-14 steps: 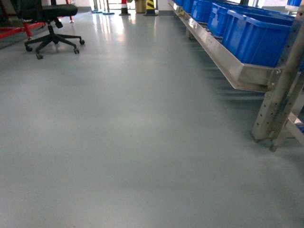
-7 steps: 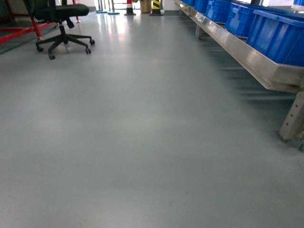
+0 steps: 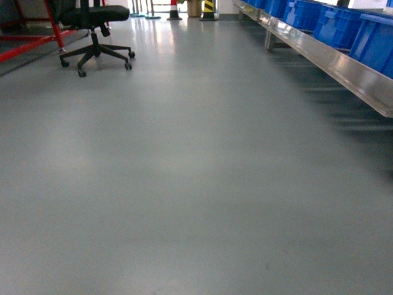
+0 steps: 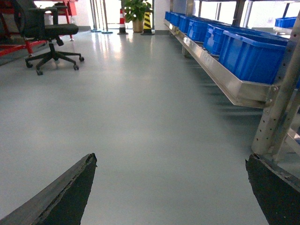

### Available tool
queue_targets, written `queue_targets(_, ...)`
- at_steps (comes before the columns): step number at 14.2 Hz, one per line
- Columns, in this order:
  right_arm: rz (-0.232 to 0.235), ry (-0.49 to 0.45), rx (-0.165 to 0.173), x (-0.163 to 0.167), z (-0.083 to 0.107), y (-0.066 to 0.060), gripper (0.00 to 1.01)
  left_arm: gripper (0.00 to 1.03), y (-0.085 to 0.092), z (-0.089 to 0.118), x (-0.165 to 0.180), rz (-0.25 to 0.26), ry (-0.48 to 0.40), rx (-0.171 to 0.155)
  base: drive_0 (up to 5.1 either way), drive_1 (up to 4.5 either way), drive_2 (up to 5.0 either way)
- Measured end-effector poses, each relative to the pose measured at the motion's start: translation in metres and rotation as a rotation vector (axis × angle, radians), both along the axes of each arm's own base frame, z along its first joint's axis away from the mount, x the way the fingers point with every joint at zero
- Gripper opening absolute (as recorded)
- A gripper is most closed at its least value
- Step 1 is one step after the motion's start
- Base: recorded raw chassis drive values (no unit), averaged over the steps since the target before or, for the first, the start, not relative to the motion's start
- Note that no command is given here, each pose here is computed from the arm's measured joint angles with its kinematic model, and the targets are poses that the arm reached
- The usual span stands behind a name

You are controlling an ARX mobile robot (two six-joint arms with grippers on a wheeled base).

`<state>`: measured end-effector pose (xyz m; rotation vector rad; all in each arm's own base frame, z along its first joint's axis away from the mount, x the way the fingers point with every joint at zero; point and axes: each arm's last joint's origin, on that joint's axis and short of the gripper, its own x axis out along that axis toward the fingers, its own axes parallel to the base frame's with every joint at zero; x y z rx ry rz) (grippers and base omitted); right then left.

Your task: Pick capacitor and pack into box

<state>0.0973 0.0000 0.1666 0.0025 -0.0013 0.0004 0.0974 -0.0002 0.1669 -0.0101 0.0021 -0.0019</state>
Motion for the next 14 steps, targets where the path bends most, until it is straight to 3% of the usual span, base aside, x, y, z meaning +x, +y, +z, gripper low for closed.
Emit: queue_targets(14,0.0,0.0,0.0,0.0,0.0,0.0,0.98,0.44,0.0,0.0,0.0,0.001,0.0,0.0,-5.0,2.48,2.5)
